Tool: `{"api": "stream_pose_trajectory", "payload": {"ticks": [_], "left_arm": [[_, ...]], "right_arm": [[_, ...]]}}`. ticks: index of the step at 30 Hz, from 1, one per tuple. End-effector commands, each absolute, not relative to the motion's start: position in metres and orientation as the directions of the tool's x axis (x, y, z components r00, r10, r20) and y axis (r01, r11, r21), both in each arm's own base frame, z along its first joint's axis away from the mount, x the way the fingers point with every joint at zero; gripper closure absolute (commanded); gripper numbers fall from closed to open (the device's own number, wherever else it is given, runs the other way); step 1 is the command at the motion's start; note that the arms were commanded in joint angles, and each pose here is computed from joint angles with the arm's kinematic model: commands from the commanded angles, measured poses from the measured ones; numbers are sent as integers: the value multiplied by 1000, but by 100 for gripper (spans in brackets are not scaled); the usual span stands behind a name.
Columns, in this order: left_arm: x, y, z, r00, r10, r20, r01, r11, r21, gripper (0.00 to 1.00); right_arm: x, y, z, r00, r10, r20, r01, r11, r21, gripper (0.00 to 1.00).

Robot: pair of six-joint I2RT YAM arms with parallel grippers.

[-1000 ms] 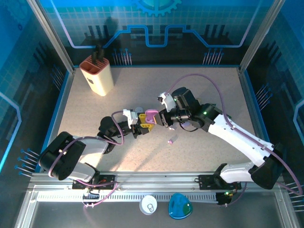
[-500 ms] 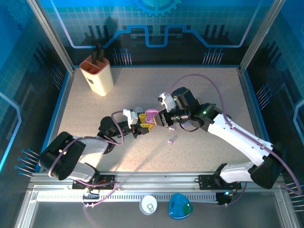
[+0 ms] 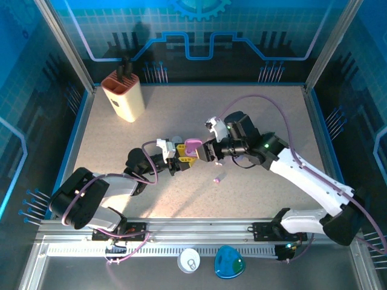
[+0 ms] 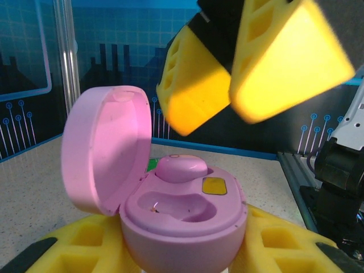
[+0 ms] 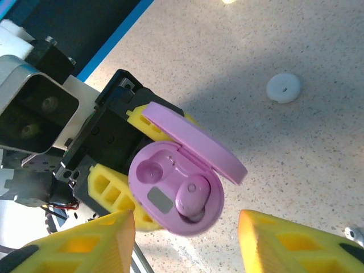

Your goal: Insert wireless bluetooth earbuds into charging case

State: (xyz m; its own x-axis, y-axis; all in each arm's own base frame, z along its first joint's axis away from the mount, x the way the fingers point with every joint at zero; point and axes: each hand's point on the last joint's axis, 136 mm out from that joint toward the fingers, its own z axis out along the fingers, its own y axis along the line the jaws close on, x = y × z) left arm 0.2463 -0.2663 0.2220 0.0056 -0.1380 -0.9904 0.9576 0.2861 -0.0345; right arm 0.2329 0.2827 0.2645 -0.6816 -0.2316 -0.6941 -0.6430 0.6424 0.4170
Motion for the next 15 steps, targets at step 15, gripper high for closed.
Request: {"api": "stream_pose_trajectory", "payload": {"ticks": [15], "left_arm": [[255,-252,244,70,-181,-981,935,355,1,64]], "right_arm": [[232,203,132,-902,138,-408,-174,751,637,47]]}}
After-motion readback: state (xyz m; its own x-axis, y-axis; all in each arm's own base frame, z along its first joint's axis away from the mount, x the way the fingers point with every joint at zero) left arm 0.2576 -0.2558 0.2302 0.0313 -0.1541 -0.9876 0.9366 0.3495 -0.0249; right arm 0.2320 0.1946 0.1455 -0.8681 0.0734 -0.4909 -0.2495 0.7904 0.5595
